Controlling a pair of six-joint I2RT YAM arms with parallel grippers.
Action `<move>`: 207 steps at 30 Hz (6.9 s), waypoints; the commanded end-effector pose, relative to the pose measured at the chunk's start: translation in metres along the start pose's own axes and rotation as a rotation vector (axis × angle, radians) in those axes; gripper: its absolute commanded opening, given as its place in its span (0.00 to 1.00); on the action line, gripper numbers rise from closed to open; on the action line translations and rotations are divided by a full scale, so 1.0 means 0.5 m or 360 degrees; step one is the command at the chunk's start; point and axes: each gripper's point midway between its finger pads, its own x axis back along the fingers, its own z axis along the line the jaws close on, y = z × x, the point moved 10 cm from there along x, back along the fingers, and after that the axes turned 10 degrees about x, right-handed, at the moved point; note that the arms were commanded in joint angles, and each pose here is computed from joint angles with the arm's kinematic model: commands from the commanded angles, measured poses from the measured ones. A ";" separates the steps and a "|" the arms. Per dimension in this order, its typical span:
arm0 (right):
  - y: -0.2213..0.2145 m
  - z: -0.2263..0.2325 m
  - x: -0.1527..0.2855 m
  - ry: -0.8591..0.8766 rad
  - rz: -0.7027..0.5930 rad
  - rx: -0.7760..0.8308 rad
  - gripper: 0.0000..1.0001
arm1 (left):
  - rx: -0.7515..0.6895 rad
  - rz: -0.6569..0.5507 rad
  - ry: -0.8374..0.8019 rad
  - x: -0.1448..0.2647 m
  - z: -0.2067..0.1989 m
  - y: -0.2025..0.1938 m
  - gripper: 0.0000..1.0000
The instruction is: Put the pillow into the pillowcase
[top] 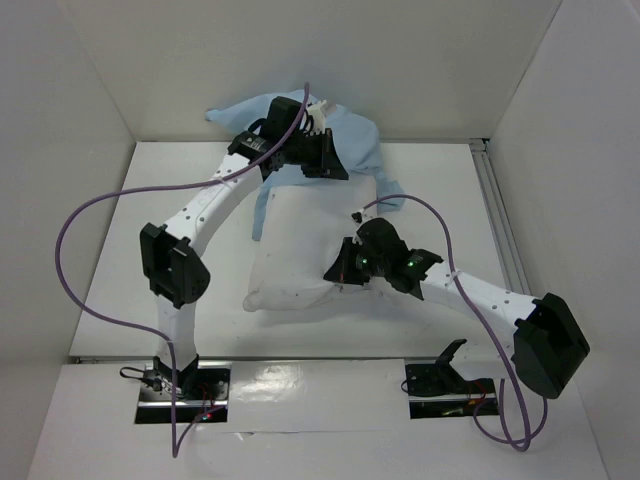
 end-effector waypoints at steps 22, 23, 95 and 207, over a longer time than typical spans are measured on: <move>0.152 -0.051 0.195 -0.0664 -0.0546 -0.0025 0.37 | -0.0154 -0.0173 0.0663 0.238 -0.041 -0.132 0.67; 0.156 -0.075 0.182 -0.0644 -0.0486 -0.0081 0.37 | -0.0159 -0.0145 0.0666 0.232 -0.040 -0.141 0.67; 0.005 0.115 0.277 -0.0202 -0.0239 0.0295 0.00 | 0.0266 -0.0417 0.0763 -0.056 -0.052 -0.138 0.00; 0.332 0.086 0.142 -0.0302 -0.0188 0.0796 0.00 | -0.0042 -0.0344 0.0547 0.013 0.357 -0.233 0.94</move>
